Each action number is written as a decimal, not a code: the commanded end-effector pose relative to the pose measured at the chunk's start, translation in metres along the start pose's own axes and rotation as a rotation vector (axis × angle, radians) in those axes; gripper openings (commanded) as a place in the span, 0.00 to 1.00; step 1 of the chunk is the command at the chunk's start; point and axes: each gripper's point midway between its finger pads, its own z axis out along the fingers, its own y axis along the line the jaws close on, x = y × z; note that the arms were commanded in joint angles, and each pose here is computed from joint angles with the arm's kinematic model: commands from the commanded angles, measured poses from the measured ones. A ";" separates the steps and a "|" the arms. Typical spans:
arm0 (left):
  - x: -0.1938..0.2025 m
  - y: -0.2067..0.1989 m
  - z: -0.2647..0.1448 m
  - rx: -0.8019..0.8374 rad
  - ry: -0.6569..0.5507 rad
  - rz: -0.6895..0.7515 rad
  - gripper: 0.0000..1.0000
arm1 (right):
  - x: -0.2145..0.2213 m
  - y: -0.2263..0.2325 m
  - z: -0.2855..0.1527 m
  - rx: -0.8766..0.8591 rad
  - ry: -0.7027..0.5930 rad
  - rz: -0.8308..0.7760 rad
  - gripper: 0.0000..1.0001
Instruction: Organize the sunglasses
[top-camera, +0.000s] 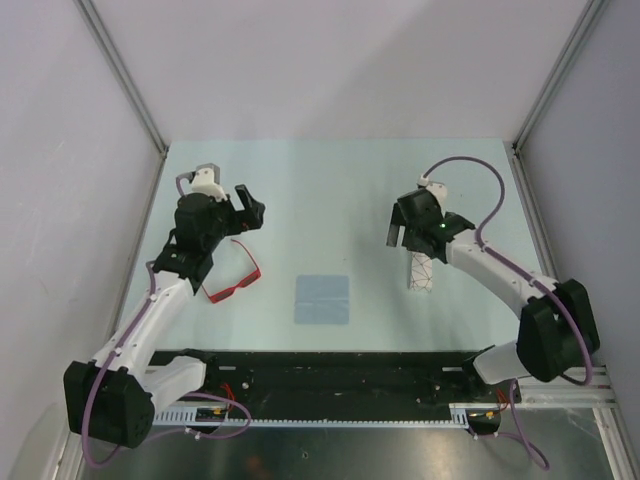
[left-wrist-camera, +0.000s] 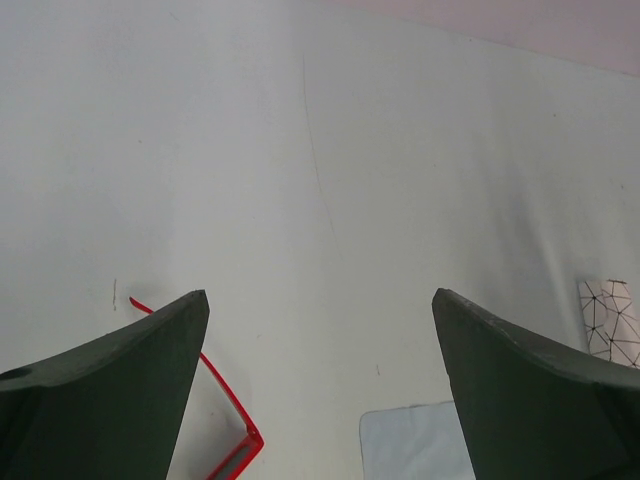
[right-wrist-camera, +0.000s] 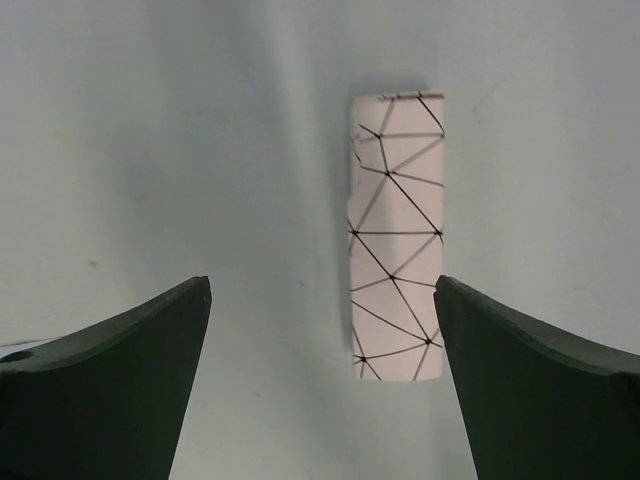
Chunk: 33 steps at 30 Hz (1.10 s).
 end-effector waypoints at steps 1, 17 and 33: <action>0.000 -0.011 -0.001 0.049 -0.005 -0.017 1.00 | -0.001 -0.027 0.006 0.209 -0.022 0.040 1.00; 0.011 -0.019 0.007 0.071 0.031 0.014 1.00 | 0.045 -0.042 0.051 0.277 0.170 -0.008 0.95; 0.020 -0.022 0.019 0.062 0.065 0.038 1.00 | 0.080 -0.043 0.052 0.151 0.298 -0.006 0.81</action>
